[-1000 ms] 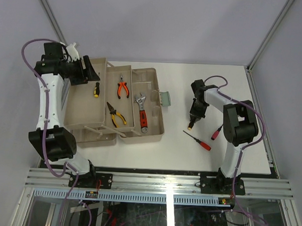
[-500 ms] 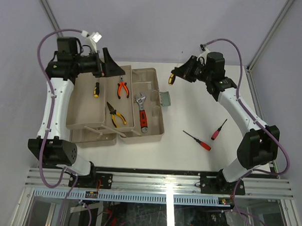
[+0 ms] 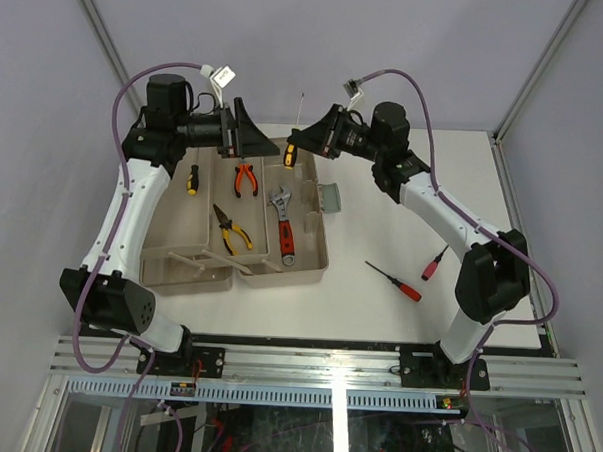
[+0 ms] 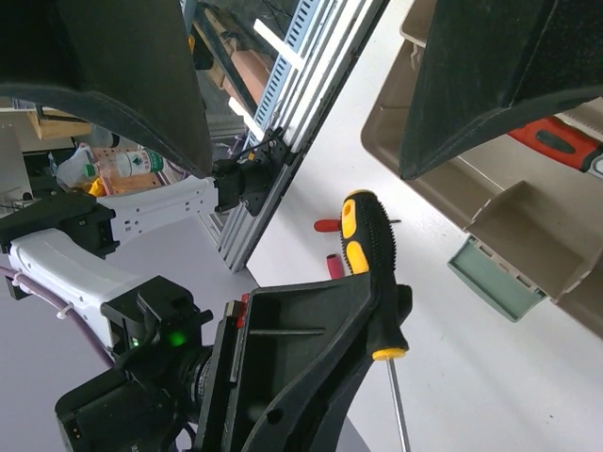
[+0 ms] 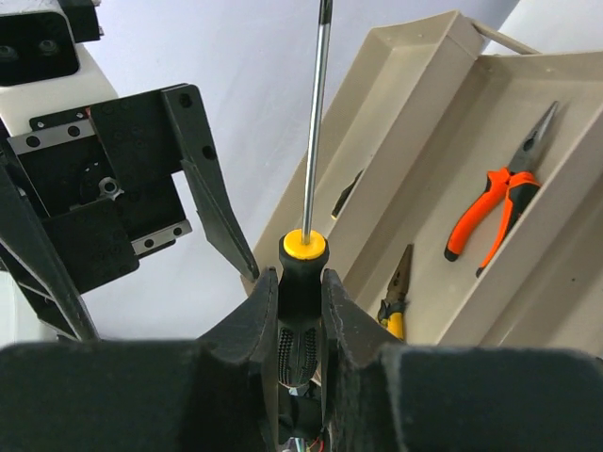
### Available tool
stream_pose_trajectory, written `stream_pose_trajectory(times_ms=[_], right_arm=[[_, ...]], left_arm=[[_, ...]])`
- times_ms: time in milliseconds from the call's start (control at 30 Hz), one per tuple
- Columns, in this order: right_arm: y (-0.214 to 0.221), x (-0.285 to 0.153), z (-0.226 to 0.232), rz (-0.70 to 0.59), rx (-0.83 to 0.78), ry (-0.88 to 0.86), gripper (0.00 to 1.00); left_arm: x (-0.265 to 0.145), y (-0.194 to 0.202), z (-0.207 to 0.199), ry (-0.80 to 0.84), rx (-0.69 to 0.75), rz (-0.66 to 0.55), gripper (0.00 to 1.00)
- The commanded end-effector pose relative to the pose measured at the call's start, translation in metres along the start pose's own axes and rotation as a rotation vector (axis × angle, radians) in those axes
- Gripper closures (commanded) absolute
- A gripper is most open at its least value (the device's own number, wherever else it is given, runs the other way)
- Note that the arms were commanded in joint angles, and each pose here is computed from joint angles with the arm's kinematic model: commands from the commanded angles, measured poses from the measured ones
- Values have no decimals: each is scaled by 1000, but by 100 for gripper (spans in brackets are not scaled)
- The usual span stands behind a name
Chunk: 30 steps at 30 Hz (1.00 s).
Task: Pack the tool kit
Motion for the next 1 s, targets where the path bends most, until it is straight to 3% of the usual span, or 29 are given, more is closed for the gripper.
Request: stream_pose_trajectory(times_ms=[0, 433, 533, 800, 967], right_arm=[[-22, 4, 40, -74, -75, -159, 100], [-18, 15, 61, -60, -85, -239, 100], [-14, 18, 63, -51, -79, -250, 100], [-14, 20, 67, -58, -72, -281, 100], [-10, 22, 64, -37, -59, -284, 100]], left_arm=[[4, 2, -8, 58, 37, 11, 22], [13, 7, -2, 53, 37, 21, 24], [13, 7, -4, 55, 43, 18, 29], [14, 7, -3, 54, 40, 19, 58], [15, 7, -3, 62, 34, 17, 97]])
Point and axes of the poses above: each gripper's point midway between its finger pads, its own x axis out along the fingers, its own z axis along the line the jaws close on, y = z × x, the point moved 9 cm from there along -x, back along the fingers, and after that the axes turned 9 degrees about -x, right-handed, at the moved point
